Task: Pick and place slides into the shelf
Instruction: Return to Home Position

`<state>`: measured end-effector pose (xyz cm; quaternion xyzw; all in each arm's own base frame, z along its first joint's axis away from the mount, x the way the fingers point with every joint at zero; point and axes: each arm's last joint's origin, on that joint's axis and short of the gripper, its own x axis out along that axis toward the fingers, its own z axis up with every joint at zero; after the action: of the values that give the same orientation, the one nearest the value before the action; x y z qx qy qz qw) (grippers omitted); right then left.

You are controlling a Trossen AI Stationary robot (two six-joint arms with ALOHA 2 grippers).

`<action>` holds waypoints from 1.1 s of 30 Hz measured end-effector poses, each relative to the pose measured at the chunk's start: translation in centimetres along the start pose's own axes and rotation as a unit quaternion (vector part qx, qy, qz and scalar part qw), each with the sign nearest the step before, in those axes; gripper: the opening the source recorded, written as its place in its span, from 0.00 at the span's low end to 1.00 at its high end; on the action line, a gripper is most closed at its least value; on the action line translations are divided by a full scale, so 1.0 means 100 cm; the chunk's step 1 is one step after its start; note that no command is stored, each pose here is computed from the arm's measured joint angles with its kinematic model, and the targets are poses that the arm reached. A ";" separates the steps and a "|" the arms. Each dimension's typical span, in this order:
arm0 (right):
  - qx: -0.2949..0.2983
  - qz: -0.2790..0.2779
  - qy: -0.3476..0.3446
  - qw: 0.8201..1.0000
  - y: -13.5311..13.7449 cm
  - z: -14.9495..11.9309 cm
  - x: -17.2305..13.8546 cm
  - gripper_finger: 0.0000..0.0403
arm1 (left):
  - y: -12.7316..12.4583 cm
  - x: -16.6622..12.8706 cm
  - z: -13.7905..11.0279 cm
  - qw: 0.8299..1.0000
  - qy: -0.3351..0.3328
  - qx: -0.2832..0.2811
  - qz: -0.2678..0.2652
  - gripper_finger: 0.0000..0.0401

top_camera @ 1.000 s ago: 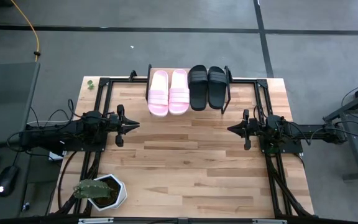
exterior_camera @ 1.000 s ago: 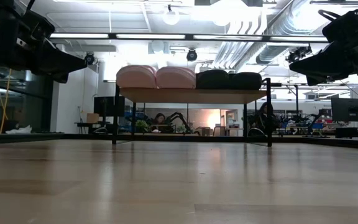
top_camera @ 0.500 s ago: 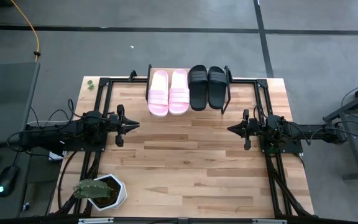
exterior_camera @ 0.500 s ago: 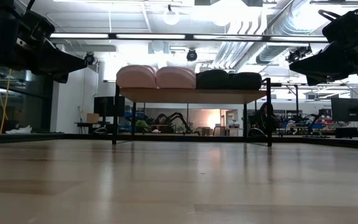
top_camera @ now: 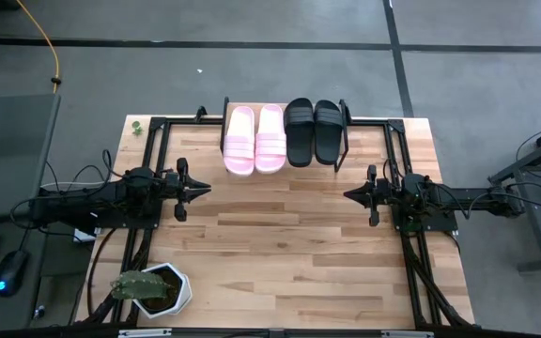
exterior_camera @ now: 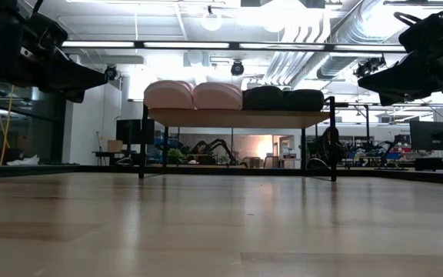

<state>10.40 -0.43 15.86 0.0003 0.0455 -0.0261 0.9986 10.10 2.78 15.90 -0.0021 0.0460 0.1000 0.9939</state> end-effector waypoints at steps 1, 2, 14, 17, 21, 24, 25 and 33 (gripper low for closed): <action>0.000 0.000 0.000 1.000 0.000 0.000 0.000 0.00 | 0.000 0.000 0.000 1.000 0.000 0.000 0.000 0.09; 0.000 0.000 0.000 1.000 0.000 0.000 0.000 0.00 | 0.000 0.000 0.000 1.000 0.000 0.000 0.000 0.09; 0.000 0.000 0.000 1.000 0.000 0.000 0.000 0.00 | 0.000 0.000 0.000 1.000 0.000 0.000 0.000 0.09; 0.000 0.000 0.000 1.000 0.000 0.000 0.000 0.00 | 0.000 0.000 0.000 1.000 0.000 0.000 0.000 0.09; 0.000 0.000 0.000 1.000 0.000 0.000 0.000 0.00 | 0.000 0.000 0.000 1.000 0.000 0.000 0.000 0.09; 0.000 0.000 0.000 1.000 0.000 0.000 0.000 0.00 | 0.000 0.000 0.000 1.000 0.000 0.000 0.000 0.09; 0.000 0.000 0.000 1.000 0.000 0.000 0.000 0.00 | 0.000 0.000 0.000 1.000 0.000 0.000 0.000 0.09; 0.000 0.000 0.000 1.000 0.000 0.000 0.000 0.00 | 0.000 0.000 0.000 1.000 0.000 0.000 0.000 0.09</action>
<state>10.41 -0.43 15.86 0.0003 0.0454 -0.0261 0.9986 10.10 2.78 15.90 -0.0020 0.0459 0.1000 0.9939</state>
